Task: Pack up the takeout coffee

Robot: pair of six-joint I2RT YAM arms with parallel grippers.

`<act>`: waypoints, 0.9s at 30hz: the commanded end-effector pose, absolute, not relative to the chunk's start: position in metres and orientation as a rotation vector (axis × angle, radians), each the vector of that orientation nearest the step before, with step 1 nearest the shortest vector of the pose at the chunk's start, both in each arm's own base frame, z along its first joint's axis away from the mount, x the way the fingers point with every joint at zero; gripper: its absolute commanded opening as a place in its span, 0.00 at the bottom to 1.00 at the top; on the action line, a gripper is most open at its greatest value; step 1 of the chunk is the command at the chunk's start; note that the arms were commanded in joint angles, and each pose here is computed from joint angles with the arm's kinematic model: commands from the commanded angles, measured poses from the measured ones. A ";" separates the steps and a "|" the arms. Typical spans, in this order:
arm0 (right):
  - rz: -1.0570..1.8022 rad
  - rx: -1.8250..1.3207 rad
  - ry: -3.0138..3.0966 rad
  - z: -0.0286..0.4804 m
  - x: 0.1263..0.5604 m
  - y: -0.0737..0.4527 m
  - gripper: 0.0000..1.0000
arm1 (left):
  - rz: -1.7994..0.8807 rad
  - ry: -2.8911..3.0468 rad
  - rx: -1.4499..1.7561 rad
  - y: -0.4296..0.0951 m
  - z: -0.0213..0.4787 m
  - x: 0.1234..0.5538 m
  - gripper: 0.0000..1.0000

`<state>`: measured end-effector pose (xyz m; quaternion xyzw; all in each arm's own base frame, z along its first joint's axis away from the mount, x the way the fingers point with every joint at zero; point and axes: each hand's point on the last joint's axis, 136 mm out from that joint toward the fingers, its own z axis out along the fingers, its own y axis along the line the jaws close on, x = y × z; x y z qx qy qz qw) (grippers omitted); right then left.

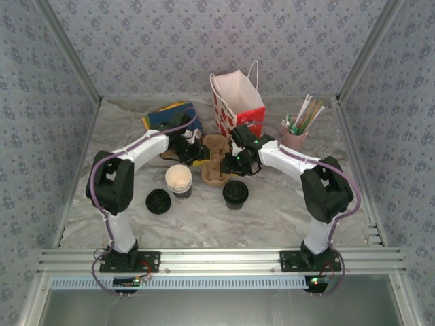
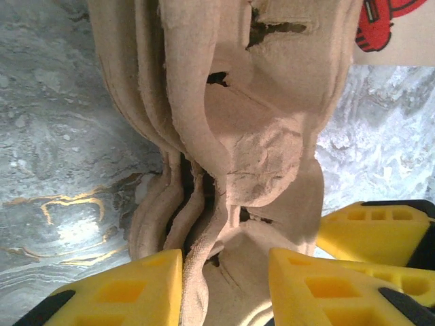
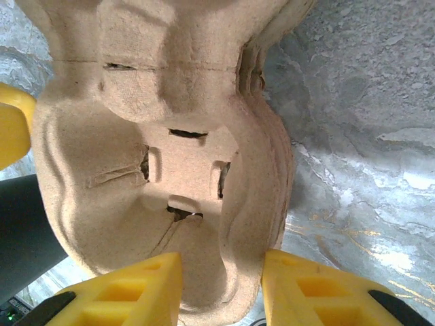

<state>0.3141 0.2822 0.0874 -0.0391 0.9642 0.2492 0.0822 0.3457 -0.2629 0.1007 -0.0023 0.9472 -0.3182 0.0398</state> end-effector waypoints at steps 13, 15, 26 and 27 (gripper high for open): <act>0.815 -0.160 2.818 0.104 0.321 0.293 0.36 | -0.806 2.917 0.026 -0.254 0.093 0.354 0.42; 0.816 -0.160 2.821 0.104 0.321 0.293 0.36 | -0.797 2.917 0.019 -0.254 0.092 0.354 0.43; 0.817 -0.156 2.821 0.103 0.322 0.292 0.36 | -0.860 2.923 0.040 -0.263 0.092 0.351 0.37; 0.818 -0.157 2.818 0.104 0.323 0.293 0.36 | -0.861 2.924 0.041 -0.263 0.092 0.350 0.37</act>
